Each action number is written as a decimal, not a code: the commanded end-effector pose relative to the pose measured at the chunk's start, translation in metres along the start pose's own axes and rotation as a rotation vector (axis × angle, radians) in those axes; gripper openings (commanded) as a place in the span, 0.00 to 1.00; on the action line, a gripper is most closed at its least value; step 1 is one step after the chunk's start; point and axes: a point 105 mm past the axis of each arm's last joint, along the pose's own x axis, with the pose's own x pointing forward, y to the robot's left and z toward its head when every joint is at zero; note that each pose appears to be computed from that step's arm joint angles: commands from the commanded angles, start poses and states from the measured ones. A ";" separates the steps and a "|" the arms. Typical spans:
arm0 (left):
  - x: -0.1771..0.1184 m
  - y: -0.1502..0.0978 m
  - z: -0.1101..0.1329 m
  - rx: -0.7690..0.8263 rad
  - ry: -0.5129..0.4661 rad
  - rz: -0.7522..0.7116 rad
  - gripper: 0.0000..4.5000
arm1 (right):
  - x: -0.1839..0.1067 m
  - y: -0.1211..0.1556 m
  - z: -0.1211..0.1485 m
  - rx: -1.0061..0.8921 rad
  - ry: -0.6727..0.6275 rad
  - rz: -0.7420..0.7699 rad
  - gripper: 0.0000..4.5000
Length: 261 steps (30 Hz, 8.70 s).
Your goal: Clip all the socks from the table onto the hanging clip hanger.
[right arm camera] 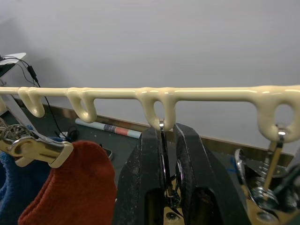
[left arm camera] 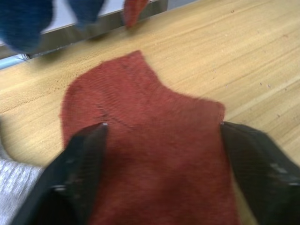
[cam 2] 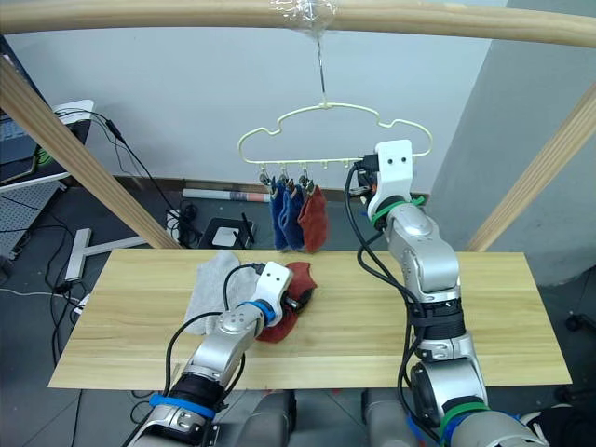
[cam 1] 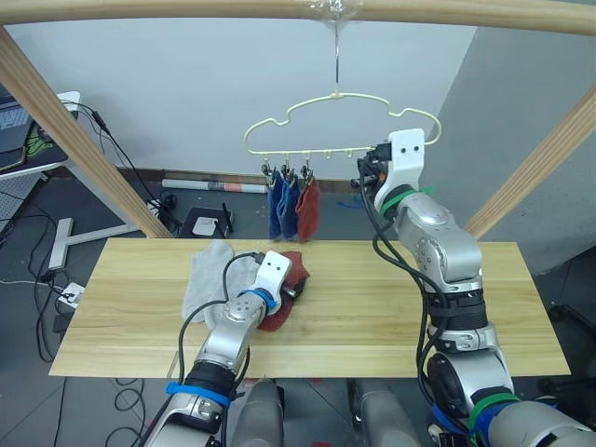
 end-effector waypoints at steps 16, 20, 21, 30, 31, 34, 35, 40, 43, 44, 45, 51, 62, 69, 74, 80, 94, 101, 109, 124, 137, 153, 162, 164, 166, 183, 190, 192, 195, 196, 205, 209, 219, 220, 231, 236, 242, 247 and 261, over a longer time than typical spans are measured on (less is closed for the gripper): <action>-0.033 -0.064 0.101 0.012 -0.483 -0.209 0.01 | -0.016 -0.041 0.010 0.510 0.220 -0.050 0.01; -0.038 -0.073 0.135 0.063 -0.576 -0.223 0.01 | -0.017 -0.038 0.015 0.586 0.271 -0.044 0.01; -0.038 -0.074 0.144 0.066 -0.600 -0.218 0.01 | -0.017 -0.036 0.016 0.596 0.281 -0.040 0.01; -0.028 -0.070 0.180 0.083 -0.682 -0.135 0.01 | -0.019 -0.027 0.019 0.645 0.324 -0.028 0.01; -0.027 -0.070 0.180 0.086 -0.681 -0.136 0.01 | -0.019 -0.026 0.019 0.646 0.326 -0.027 0.01; -0.026 -0.066 0.182 0.079 -0.689 -0.110 0.01 | -0.020 -0.024 0.018 0.648 0.337 -0.028 0.01; -0.027 -0.064 0.183 0.080 -0.694 -0.101 0.01 | -0.021 -0.024 0.018 0.651 0.341 -0.029 0.01; -0.025 -0.066 0.188 0.079 -0.705 -0.101 0.01 | -0.022 -0.020 0.018 0.666 0.352 -0.022 0.01; -0.025 -0.068 0.189 0.076 -0.707 -0.113 0.01 | -0.022 -0.017 0.020 0.683 0.349 -0.014 0.01; -0.025 -0.068 0.189 0.075 -0.707 -0.115 0.01 | -0.022 -0.016 0.021 0.691 0.348 -0.009 0.01; -0.026 -0.070 0.190 0.076 -0.712 -0.124 0.00 | -0.022 -0.015 0.023 0.705 0.341 0.003 0.09; -0.027 -0.071 0.193 0.079 -0.719 -0.139 0.00 | -0.022 -0.016 0.029 0.720 0.322 0.012 0.55; -0.016 -0.063 0.191 0.047 -0.673 -0.121 0.00 | -0.045 -0.005 0.058 0.656 0.177 0.251 0.99; -0.009 -0.050 0.198 -0.068 -0.666 -0.126 0.12 | -0.090 -0.009 0.051 0.354 0.157 0.294 1.00; -0.011 -0.040 0.196 -0.081 -0.657 -0.142 0.43 | -0.102 -0.010 0.030 0.073 0.146 0.130 1.00; -0.032 -0.021 0.189 -0.065 -0.631 -0.184 0.85 | -0.091 -0.002 0.016 -0.144 -0.021 0.016 0.86; -0.108 0.000 0.187 0.086 -0.590 -0.222 0.85 | -0.064 0.002 0.017 -0.135 -0.192 -0.118 0.12; -0.110 0.002 0.187 0.082 -0.582 -0.201 0.85 | -0.056 0.002 0.017 -0.143 -0.204 -0.130 0.12; -0.114 0.001 0.189 0.084 -0.589 -0.197 0.85 | -0.053 0.000 0.017 -0.146 -0.211 -0.137 0.47; -0.114 0.002 0.195 0.096 -0.596 -0.198 0.85 | -0.036 -0.005 0.014 -0.124 -0.203 -0.192 0.39; -0.116 0.001 0.199 0.096 -0.602 -0.201 0.85 | -0.025 -0.010 0.014 -0.110 -0.198 -0.218 0.39; -0.127 -0.022 0.219 0.134 -0.633 -0.403 0.85 | -0.009 0.001 0.025 -0.096 -0.232 -0.180 0.39; -0.131 -0.025 0.225 0.129 -0.644 -0.438 0.85 | -0.005 0.003 0.030 -0.092 -0.248 -0.166 0.39; -0.129 -0.022 0.226 0.129 -0.649 -0.421 0.85 | -0.004 0.003 0.029 -0.093 -0.246 -0.164 0.39; -0.129 -0.022 0.226 0.128 -0.654 -0.416 0.85 | -0.005 0.003 0.029 -0.090 -0.244 -0.164 0.39; -0.127 -0.026 0.217 0.086 -0.641 -0.406 0.85 | -0.005 -0.011 0.026 -0.070 -0.222 -0.173 0.00; -0.094 0.019 0.124 -0.047 -0.373 -0.098 0.93 | -0.009 -0.015 0.022 -0.111 -0.136 -0.075 0.00; -0.090 0.028 0.097 -0.050 -0.305 -0.020 0.99 | -0.012 -0.014 0.022 -0.128 -0.119 -0.046 0.00; -0.086 0.043 0.067 -0.066 -0.229 0.085 0.99 | -0.015 -0.015 0.023 -0.131 -0.108 -0.034 0.00; -0.084 0.050 0.054 -0.083 -0.193 0.130 0.99 | -0.016 -0.016 0.023 -0.132 -0.102 -0.032 0.00; -0.059 0.058 -0.016 -0.103 0.043 0.253 0.99 | -0.021 -0.018 0.019 -0.130 -0.064 -0.045 0.00; -0.051 0.050 -0.021 -0.113 0.050 0.220 0.99 | -0.021 -0.018 0.019 -0.135 -0.059 -0.044 0.00; -0.041 0.039 -0.036 -0.155 0.100 0.164 0.67 | -0.025 -0.024 0.019 -0.166 -0.038 -0.052 0.00; -0.042 0.038 -0.036 -0.153 0.099 0.159 0.59 | -0.025 -0.025 0.019 -0.168 -0.037 -0.054 0.00; -0.045 -0.008 -0.015 -0.097 -0.004 -0.059 0.01 | -0.027 -0.049 0.018 0.070 0.065 -0.080 0.00; -0.049 -0.039 0.033 -0.117 -0.189 -0.227 0.01 | -0.030 -0.063 0.020 0.289 0.172 -0.078 0.00; -0.058 -0.073 0.095 -0.076 -0.387 -0.377 0.01 | -0.033 -0.059 0.028 0.563 0.310 -0.015 0.00; -0.058 -0.083 0.133 -0.118 -0.498 -0.397 0.01 | -0.035 -0.054 0.029 0.603 0.346 0.001 0.00; -0.047 -0.082 0.177 -0.166 -0.612 -0.385 0.01 | -0.036 -0.043 0.027 0.608 0.340 0.019 0.00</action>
